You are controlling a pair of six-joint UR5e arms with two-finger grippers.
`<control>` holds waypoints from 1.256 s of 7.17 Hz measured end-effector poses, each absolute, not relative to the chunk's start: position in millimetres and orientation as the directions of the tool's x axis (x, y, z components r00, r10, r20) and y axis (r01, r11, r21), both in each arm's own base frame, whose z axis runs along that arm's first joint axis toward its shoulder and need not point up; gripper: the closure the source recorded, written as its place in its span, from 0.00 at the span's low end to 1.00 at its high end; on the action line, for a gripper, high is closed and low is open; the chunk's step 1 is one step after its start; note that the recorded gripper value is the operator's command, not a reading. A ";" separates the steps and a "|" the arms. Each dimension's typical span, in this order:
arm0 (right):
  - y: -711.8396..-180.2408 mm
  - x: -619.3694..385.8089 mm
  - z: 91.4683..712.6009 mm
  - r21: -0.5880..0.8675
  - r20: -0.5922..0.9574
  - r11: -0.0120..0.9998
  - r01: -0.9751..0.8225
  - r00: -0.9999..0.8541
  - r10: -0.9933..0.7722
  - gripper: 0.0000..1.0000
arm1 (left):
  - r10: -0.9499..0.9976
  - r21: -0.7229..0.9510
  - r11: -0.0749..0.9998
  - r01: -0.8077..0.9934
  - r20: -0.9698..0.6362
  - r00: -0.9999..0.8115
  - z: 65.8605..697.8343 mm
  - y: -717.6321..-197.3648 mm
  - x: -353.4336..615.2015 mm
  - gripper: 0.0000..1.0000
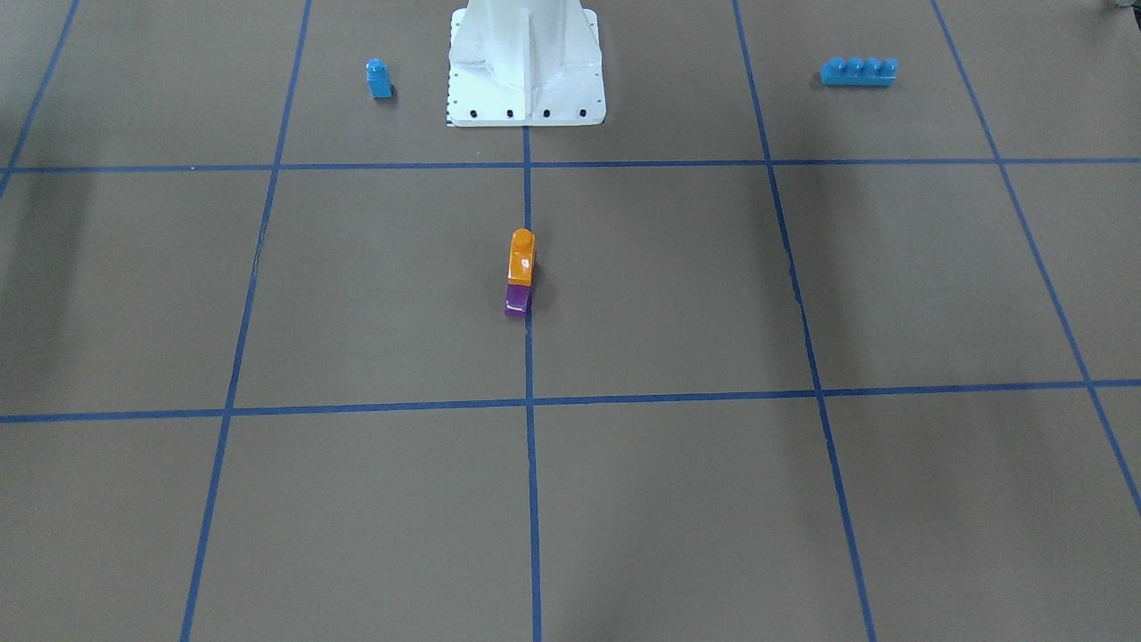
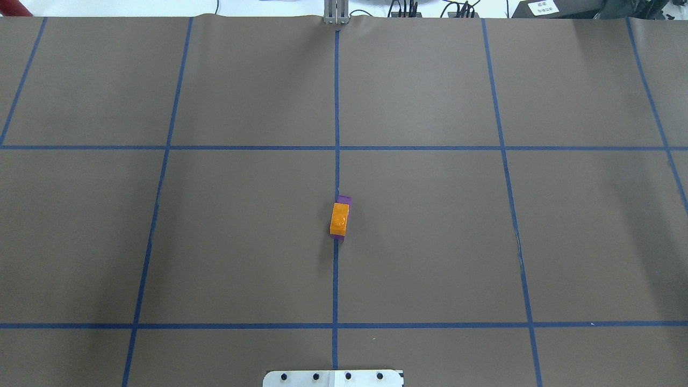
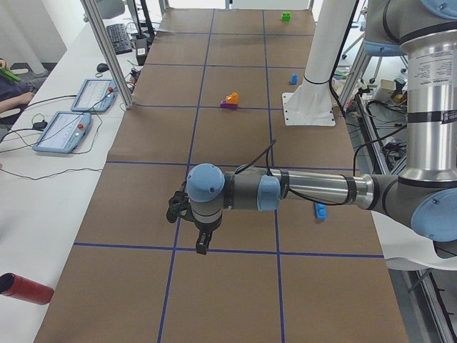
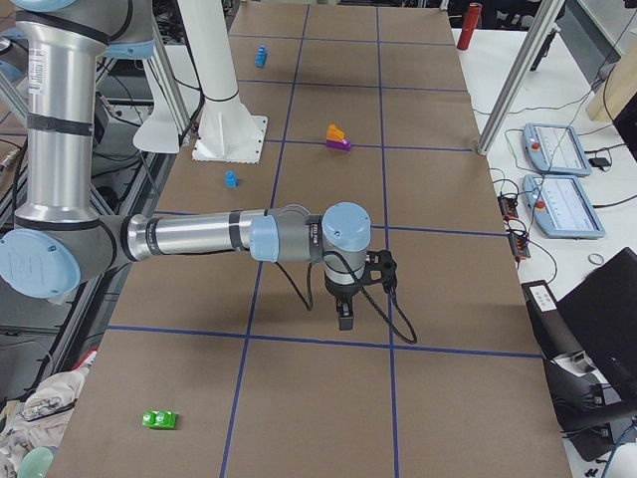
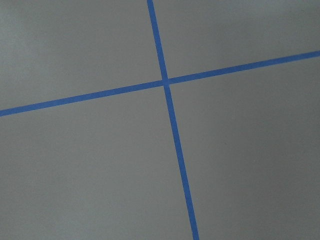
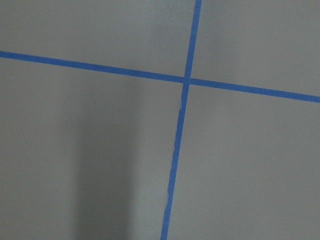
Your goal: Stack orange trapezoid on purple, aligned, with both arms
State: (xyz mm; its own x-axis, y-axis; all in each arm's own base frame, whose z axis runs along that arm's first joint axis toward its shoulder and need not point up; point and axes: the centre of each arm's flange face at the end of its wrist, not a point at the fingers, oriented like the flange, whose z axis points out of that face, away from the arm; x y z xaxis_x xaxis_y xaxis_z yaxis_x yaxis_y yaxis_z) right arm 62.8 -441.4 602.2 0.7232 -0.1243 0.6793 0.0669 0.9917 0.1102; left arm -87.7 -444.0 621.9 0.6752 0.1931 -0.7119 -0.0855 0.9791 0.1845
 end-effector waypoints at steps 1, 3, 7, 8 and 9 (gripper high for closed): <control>-441.5 62.3 602.2 0.110 0.679 0.992 0.068 0.723 -0.125 0.00 | 0.193 0.184 0.979 -0.085 -0.712 0.675 621.9 -444.0 -87.7 0.00; -441.6 61.6 602.3 0.110 0.679 0.991 0.070 0.723 -0.126 0.00 | 0.192 0.184 0.979 -0.085 -0.712 0.675 621.9 -444.0 -87.7 0.00; -441.8 60.0 601.9 0.110 0.680 0.991 0.072 0.722 -0.128 0.00 | 0.192 0.184 0.979 -0.085 -0.712 0.675 621.9 -444.0 -87.7 0.00; -441.8 59.8 601.6 0.111 0.680 0.991 0.072 0.721 -0.129 0.00 | 0.192 0.184 0.979 -0.085 -0.712 0.675 621.9 -444.0 -87.7 0.00; -441.9 59.5 601.4 0.111 0.680 0.991 0.073 0.721 -0.129 0.00 | 0.192 0.184 0.979 -0.084 -0.712 0.675 621.9 -444.0 -88.0 0.00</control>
